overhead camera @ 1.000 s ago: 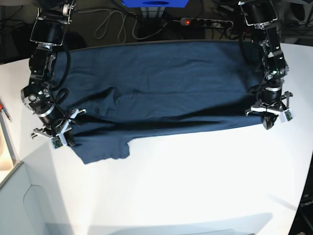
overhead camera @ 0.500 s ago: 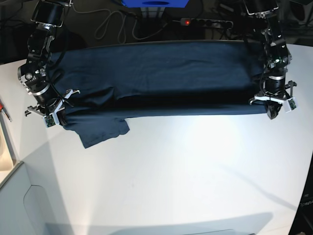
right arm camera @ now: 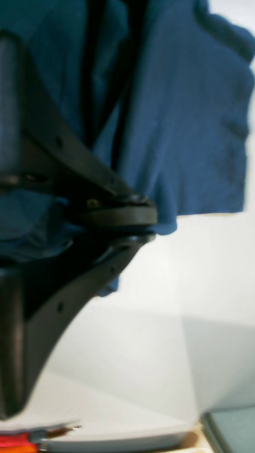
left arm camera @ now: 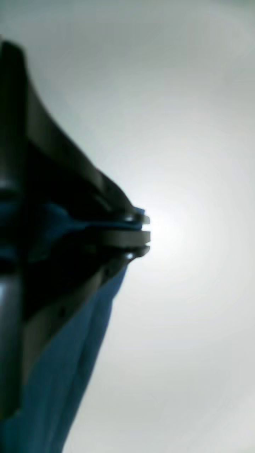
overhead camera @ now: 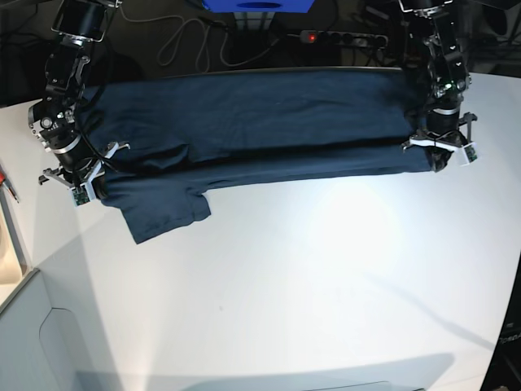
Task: Fold the T-shirt properly
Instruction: 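Lay the folded hem down and release both grippers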
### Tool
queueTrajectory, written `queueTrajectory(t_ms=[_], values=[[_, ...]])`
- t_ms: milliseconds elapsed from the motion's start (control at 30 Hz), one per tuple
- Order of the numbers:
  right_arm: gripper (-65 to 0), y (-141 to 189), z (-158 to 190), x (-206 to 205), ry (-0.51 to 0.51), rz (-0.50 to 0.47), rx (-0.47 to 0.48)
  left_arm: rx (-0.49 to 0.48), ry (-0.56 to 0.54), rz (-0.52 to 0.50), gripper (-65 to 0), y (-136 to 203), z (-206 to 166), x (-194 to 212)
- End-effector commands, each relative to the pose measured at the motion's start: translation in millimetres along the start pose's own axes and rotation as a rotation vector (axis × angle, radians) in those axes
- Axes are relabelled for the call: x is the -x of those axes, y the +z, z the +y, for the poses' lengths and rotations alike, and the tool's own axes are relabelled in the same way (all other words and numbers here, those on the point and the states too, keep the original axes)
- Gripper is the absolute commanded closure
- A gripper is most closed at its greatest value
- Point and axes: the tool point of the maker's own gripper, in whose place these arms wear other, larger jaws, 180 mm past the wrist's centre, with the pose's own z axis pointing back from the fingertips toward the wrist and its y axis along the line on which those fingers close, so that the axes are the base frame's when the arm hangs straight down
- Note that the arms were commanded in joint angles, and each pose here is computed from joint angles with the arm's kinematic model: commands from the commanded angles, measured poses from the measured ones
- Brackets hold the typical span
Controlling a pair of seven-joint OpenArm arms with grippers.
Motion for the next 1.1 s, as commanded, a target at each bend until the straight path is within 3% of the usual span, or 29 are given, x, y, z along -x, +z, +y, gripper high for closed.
queueTrajectory(t_ms=[0,167,300,633,767,1000,1067], values=[[-5.8,1.7,-8.3,-14.9,0.012,-0.041,0.016,-0.002,-0.004,-0.033,-1.3,2.0,2.1,-8.4],[-25.9,2.0,-9.1,-15.7,0.014,-0.034,0.018,-0.004,0.021,-0.048,-16.3,5.6,-3.3,-10.5],[-37.2,6.4,-10.8,-25.7,0.032,-0.058,0.029,0.006,0.008,-0.064,-23.1,11.1,-5.6,-16.6],[-39.7,19.5,-6.0,-55.8,0.062,-0.137,0.050,0.010,0.004,-0.075,-25.2,12.3,-7.3,-20.9],[-39.7,19.7,-6.8,-58.5,0.064,-0.142,0.053,0.011,-0.002,-0.063,-24.3,15.6,-6.5,-15.8],[-39.7,17.3,-11.0,-70.6,0.066,-0.166,0.062,0.009,-0.004,-0.054,-2.4,17.9,-5.1,-12.2],[-39.7,12.8,-6.1,-74.1,0.079,-0.148,0.048,0.003,-0.003,-0.054,0.0,18.2,-3.5,-11.9]])
